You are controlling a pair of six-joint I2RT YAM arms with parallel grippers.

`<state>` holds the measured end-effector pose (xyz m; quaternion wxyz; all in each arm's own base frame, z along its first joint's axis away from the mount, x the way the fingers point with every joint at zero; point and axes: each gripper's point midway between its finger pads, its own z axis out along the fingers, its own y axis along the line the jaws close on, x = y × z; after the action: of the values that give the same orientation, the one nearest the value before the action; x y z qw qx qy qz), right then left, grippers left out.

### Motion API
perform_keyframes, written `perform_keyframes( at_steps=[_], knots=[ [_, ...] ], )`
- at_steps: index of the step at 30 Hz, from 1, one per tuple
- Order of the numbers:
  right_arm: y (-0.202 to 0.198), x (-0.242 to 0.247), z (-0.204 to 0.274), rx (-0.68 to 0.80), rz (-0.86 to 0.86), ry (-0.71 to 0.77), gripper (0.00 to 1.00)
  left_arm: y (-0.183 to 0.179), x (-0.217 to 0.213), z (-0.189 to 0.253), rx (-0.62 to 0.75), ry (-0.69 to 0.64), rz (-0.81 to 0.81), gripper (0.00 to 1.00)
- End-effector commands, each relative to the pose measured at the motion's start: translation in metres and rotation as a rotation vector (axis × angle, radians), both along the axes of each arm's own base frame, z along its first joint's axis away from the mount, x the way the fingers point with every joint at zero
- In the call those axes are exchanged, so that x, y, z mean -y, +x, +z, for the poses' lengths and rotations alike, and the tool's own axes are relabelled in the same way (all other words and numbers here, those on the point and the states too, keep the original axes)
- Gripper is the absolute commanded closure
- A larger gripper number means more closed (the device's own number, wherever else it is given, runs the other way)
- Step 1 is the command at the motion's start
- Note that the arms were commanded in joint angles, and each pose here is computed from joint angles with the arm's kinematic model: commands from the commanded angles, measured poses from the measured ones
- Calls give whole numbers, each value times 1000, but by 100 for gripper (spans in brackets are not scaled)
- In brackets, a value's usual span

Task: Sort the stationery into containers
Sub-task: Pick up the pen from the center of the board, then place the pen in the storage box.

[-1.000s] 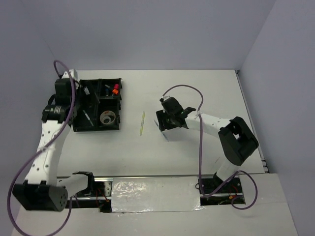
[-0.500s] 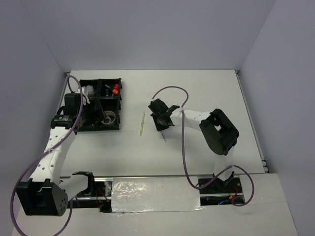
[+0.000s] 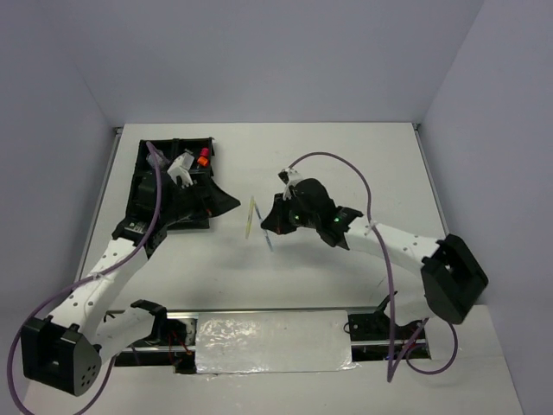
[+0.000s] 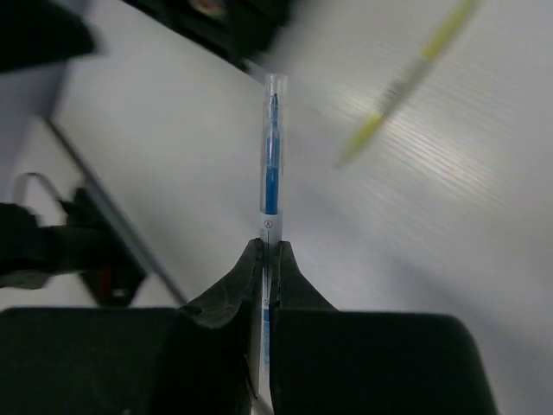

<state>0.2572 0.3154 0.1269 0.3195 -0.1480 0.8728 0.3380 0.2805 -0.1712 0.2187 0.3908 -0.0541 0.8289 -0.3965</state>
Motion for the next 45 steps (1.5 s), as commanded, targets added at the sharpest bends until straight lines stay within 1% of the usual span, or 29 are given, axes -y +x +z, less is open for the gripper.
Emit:
perform_keyframes(
  at_steps=[1, 4, 7, 8, 10, 11, 14, 17, 19, 20, 22, 23, 24, 25, 26, 27, 28, 29, 30, 31, 32, 33, 34, 36, 37, 39, 41, 42, 45],
  knots=[
    [-26, -40, 80, 86, 142, 373, 100, 5, 33, 36, 87, -156, -86, 2],
    [-29, -46, 100, 102, 147, 445, 100, 2, 42, 36, 79, -178, -110, 5],
    [-33, -53, 105, 108, 163, 426, 99, 0, 47, 41, 93, -197, -124, 9],
    [-31, -55, 110, 120, 161, 430, 99, 0, 48, 41, 95, -199, -127, 17],
    [-35, -59, 117, 129, 173, 451, 98, 0, 49, 38, 85, -191, -128, 28],
    [-36, -60, 121, 135, 178, 463, 98, 1, 49, 38, 84, -187, -127, 44],
    [-37, -63, 129, 152, 188, 468, 98, 2, 49, 27, 56, -163, -121, 59],
    [-36, -64, 134, 165, 192, 473, 98, 3, 48, 16, 26, -142, -120, 65],
    [-33, -67, 137, 170, 193, 472, 97, 4, 50, 11, 15, -138, -126, 72],
    [-33, -68, 136, 169, 194, 463, 97, 4, 51, 11, 15, -139, -132, 84],
    [-28, -72, 134, 174, 191, 454, 94, 4, 50, 7, 1, -123, -130, 96],
    [-27, -72, 130, 173, 194, 440, 88, 10, 47, 11, 9, -104, -107, 100],
    [-25, -71, 127, 175, 184, 427, 78, 16, 41, 8, 12, -52, -81, 100],
    [-21, -67, 121, 174, 165, 406, 57, 22, 32, 3, -5, 7, -32, 100],
    [-19, -60, 116, 172, 140, 379, 48, 25, 16, 4, -51, 96, 34, 100],
    [-8, -49, 111, 189, 69, 352, 39, 46, -19, -6, -53, 259, 205, 100],
    [-5, -38, 99, 182, 29, 322, 16, 52, -44, -10, -88, 350, 300, 100],
    [-4, -25, 102, 197, -8, 305, 14, 63, -66, 9, -73, 414, 396, 100],
    [1, -14, 100, 205, -51, 281, 11, 63, -107, -8, -161, 577, 527, 100],
    [10, 4, 89, 209, -121, 220, 6, 67, -139, -7, -203, 630, 617, 100],
    [13, 13, 89, 221, -147, 204, 6, 76, -156, 11, -189, 649, 668, 100],
    [15, 23, 95, 242, -168, 205, 5, 80, -176, 3, -236, 711, 679, 100],
    [15, 27, 91, 243, -171, 192, 5, 82, -206, 6, -275, 707, 754, 100],
    [14, 32, 88, 242, -169, 187, 5, 97, -230, 18, -268, 704, 794, 100],
    [13, 34, 84, 238, -158, 177, 5, 102, -249, 31, -256, 704, 856, 100],
    [12, 36, 76, 229, -150, 159, 5, 107, -274, 19, -334, 739, 916, 100],
    [13, 37, 71, 224, -144, 152, 5, 118, -282, 20, -347, 727, 931, 100],
    [13, 38, 66, 215, -140, 145, 5, 125, -288, 6, -384, 728, 920, 100],
    [11, 35, 57, 193, -116, 149, 5, 144, -291, -19, -413, 684, 888, 98]
  ],
)
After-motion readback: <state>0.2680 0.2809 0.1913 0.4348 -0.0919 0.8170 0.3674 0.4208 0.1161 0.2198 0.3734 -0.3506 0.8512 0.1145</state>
